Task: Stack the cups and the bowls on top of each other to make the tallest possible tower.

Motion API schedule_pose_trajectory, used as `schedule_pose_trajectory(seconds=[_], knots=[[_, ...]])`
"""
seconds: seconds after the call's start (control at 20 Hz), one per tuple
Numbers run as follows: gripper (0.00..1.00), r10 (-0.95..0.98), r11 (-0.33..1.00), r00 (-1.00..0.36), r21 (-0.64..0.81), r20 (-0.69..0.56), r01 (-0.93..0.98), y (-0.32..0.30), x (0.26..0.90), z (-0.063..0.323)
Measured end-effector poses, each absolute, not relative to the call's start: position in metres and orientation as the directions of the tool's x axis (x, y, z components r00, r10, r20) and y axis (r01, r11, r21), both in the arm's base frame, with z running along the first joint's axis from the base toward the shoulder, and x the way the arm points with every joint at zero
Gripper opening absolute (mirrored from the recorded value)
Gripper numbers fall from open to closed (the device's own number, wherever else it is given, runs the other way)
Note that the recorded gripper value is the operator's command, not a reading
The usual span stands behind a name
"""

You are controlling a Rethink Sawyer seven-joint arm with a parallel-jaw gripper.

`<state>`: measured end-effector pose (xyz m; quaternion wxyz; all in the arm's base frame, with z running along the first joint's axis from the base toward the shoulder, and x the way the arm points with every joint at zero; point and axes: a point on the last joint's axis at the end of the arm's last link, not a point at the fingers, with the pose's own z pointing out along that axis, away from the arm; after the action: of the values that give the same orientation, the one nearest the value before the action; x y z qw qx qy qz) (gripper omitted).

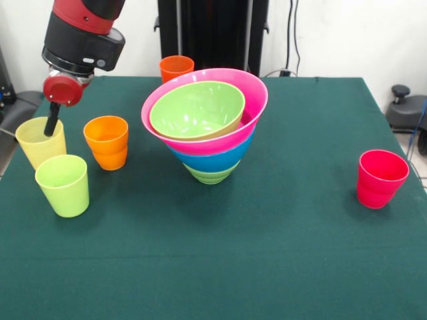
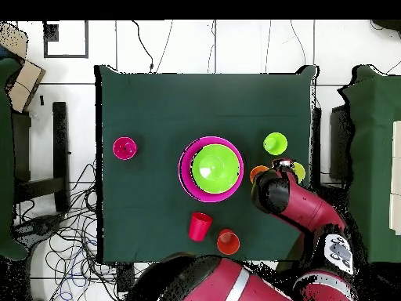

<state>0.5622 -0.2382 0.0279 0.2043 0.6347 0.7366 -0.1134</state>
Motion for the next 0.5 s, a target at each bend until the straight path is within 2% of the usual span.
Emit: schedule_pose_trajectory(seconds=[0.5], knots=[[1.00,0.885,0.188,-0.135,0.076,-0.446,0.979,-0.239,0.552,0.010]])
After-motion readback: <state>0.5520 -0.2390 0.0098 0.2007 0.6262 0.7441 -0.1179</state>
